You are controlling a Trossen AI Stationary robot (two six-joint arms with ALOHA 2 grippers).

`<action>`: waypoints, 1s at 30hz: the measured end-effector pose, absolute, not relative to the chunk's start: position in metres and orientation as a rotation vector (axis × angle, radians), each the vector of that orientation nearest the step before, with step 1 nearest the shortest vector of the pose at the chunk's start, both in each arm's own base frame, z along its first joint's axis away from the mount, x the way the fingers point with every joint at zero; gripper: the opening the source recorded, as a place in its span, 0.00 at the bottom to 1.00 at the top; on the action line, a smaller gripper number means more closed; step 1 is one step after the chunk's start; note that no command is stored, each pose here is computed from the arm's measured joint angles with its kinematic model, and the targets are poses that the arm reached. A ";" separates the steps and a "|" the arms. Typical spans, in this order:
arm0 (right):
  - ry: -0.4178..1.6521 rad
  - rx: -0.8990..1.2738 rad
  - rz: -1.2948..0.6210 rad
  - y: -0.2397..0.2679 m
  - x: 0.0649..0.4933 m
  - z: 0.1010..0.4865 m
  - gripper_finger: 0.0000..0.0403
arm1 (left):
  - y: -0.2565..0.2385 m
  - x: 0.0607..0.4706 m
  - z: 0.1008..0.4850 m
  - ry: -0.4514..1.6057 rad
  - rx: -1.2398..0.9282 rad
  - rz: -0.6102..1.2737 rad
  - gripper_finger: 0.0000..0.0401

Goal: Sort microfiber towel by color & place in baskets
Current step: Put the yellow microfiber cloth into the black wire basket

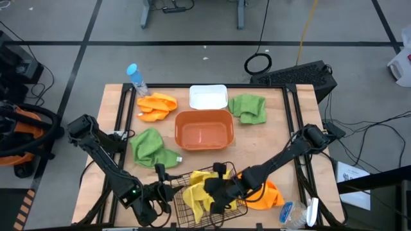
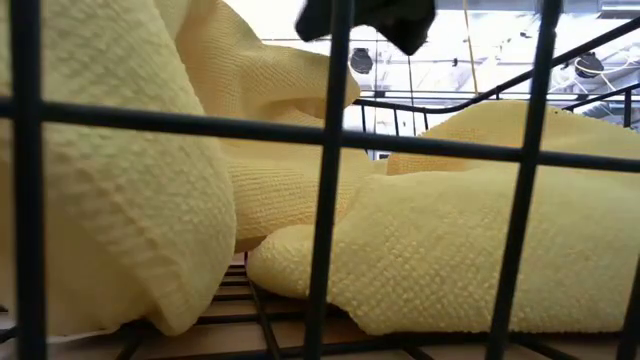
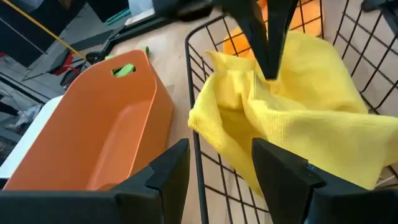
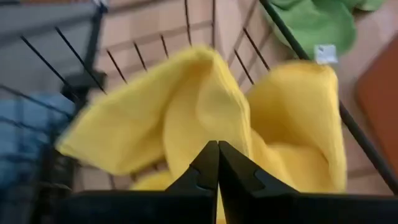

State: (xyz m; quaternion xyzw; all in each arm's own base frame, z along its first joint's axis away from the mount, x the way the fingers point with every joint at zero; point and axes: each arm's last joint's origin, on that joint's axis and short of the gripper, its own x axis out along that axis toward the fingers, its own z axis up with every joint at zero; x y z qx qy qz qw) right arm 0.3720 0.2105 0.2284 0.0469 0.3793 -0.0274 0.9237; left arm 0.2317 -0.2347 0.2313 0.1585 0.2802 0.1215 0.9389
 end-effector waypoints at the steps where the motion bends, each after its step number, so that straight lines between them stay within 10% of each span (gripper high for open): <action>1: 0.782 0.070 -0.075 0.213 0.369 0.228 0.01 | -0.234 0.231 0.231 0.576 0.324 0.250 0.45; 18: 0.789 -0.253 -0.167 0.221 0.367 0.201 0.40 | -0.204 0.251 0.223 0.759 0.117 0.295 0.45; 30: 0.806 -0.234 -0.129 0.221 0.369 0.199 0.02 | -0.192 0.258 0.215 0.877 0.108 0.278 0.23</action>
